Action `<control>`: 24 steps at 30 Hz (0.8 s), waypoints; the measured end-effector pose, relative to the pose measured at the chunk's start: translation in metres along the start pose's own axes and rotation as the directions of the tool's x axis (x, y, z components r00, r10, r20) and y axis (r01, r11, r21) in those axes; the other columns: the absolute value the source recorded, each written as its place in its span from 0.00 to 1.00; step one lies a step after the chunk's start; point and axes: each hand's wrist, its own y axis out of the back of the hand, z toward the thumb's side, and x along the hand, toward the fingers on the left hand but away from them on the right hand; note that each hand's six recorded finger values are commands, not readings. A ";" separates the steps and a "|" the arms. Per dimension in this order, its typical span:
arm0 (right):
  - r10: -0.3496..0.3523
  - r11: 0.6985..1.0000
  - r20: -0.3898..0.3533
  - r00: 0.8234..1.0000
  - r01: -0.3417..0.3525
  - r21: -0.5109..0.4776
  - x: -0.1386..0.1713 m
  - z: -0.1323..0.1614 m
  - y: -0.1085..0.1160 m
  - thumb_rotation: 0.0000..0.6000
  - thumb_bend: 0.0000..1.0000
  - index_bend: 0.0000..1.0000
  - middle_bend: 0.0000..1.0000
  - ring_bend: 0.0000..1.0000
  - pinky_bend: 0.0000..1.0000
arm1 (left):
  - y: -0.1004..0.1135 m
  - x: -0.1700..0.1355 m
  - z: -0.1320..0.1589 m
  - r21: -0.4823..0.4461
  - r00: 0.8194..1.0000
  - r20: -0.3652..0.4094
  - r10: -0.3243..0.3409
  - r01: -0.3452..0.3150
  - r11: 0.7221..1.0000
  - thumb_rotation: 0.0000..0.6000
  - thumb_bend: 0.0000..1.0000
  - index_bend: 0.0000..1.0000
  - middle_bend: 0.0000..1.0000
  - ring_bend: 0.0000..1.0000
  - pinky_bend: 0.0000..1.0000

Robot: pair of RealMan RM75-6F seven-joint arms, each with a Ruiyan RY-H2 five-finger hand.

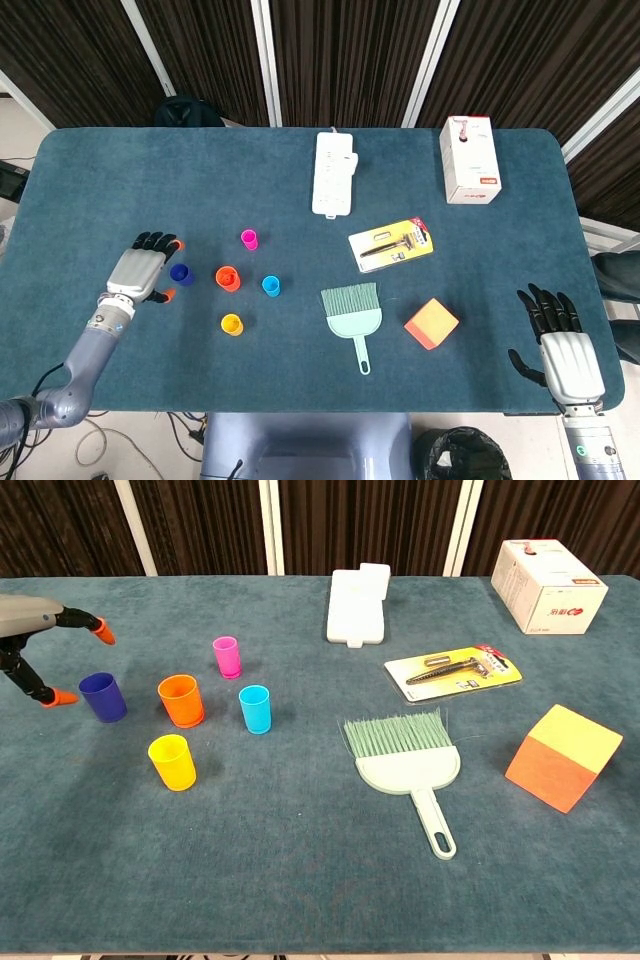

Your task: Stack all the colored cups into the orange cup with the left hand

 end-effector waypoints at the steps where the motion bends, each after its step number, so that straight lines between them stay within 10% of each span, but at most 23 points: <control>1: 0.000 1.000 0.000 1.000 0.000 0.000 0.000 0.000 0.000 1.00 0.34 0.09 0.05 0.09 0.04 | -0.001 0.001 0.000 0.002 1.000 -0.001 -0.001 0.001 1.000 1.00 0.24 0.22 0.08 0.00 0.00; 24: -0.009 1.000 0.004 1.000 0.009 0.002 -0.001 -0.001 0.000 1.00 0.34 0.09 0.05 0.09 0.04 | -0.015 0.015 0.004 0.046 1.000 -0.013 -0.020 0.020 0.999 1.00 0.26 0.36 0.11 0.00 0.00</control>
